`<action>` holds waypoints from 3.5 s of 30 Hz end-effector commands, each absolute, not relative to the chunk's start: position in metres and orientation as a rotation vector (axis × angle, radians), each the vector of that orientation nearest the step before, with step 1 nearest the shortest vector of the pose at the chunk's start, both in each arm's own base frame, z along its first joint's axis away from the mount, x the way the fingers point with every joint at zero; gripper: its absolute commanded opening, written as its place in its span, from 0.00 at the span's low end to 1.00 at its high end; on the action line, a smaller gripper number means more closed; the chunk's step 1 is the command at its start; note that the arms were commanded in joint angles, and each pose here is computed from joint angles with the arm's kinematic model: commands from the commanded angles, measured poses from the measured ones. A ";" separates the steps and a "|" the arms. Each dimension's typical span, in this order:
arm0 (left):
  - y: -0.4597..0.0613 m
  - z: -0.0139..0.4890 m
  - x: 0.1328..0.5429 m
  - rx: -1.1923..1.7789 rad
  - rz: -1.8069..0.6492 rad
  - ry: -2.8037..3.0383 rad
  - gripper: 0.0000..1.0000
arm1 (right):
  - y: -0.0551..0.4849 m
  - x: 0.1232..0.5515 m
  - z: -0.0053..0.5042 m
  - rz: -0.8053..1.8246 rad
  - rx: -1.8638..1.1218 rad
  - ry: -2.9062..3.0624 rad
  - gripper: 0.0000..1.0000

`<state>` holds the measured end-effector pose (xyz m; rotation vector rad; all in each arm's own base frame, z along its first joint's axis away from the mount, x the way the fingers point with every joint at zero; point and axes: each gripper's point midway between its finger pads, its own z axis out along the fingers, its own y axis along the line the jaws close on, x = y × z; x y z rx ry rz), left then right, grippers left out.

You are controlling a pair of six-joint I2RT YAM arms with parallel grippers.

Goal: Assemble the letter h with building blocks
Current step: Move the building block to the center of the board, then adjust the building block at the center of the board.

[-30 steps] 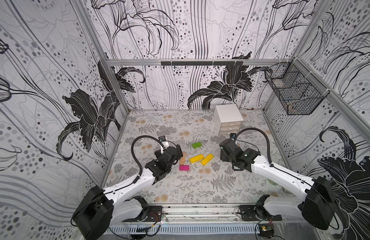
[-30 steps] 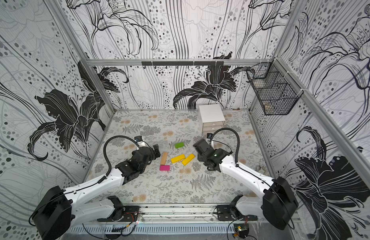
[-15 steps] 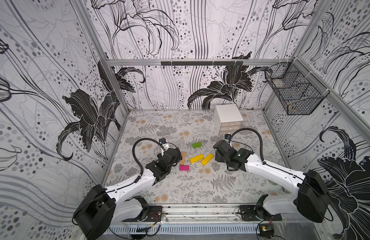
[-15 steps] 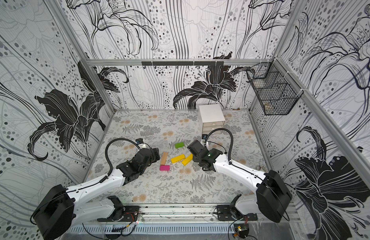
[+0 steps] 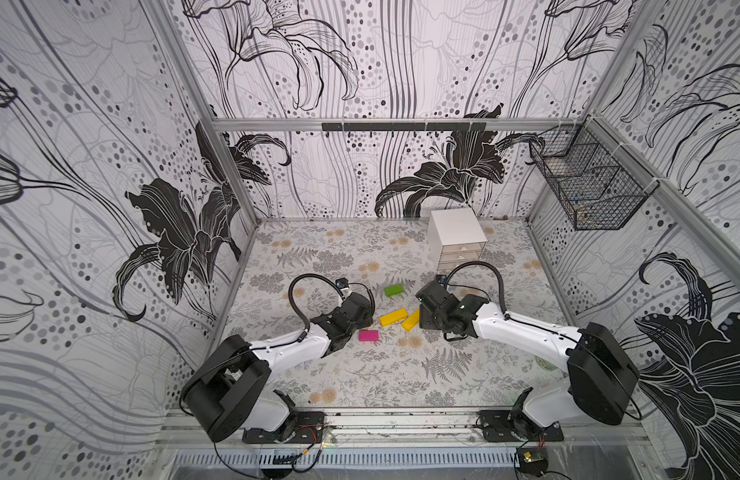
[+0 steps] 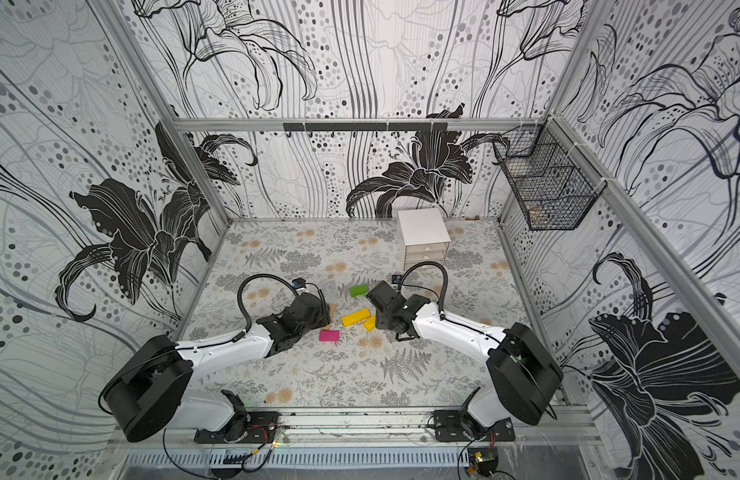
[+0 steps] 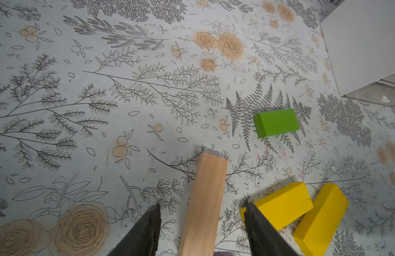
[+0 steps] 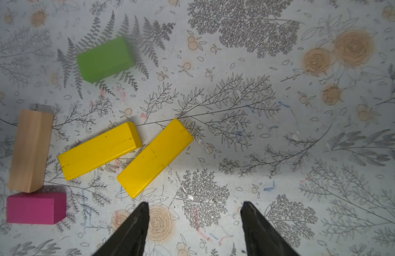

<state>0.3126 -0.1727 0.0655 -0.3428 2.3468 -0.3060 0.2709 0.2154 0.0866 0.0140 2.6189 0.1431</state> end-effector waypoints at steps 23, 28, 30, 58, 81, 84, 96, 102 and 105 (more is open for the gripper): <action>-0.127 0.103 0.288 -0.501 -0.244 2.233 0.81 | 0.264 0.301 0.055 -0.012 0.265 2.695 0.75; -0.097 0.093 0.273 -0.681 -0.240 2.195 0.77 | 0.308 0.311 0.062 0.078 0.158 2.676 0.51; -0.091 0.089 0.269 -0.725 -0.266 2.193 0.75 | 0.324 0.316 0.058 0.117 0.119 2.691 0.33; -0.095 0.068 0.273 -0.727 -0.303 2.244 0.71 | 0.281 0.280 0.016 -0.055 0.059 2.752 0.35; -0.175 0.052 0.318 -0.495 -0.427 2.425 0.79 | 0.255 0.271 0.075 0.147 0.015 2.628 0.57; -0.175 0.046 0.320 -0.493 -0.359 2.451 0.79 | 0.256 0.271 0.094 0.201 0.012 2.599 0.59; -0.176 0.030 0.320 -0.494 -0.184 2.529 0.75 | 0.241 0.260 0.130 0.274 0.050 2.541 0.59; -0.180 0.024 0.318 -0.518 -0.164 2.552 0.69 | 0.239 0.259 0.132 0.277 0.055 2.541 0.59; -0.181 0.022 0.317 -0.536 -0.162 2.557 0.67 | 0.239 0.258 0.129 0.282 0.059 2.547 0.59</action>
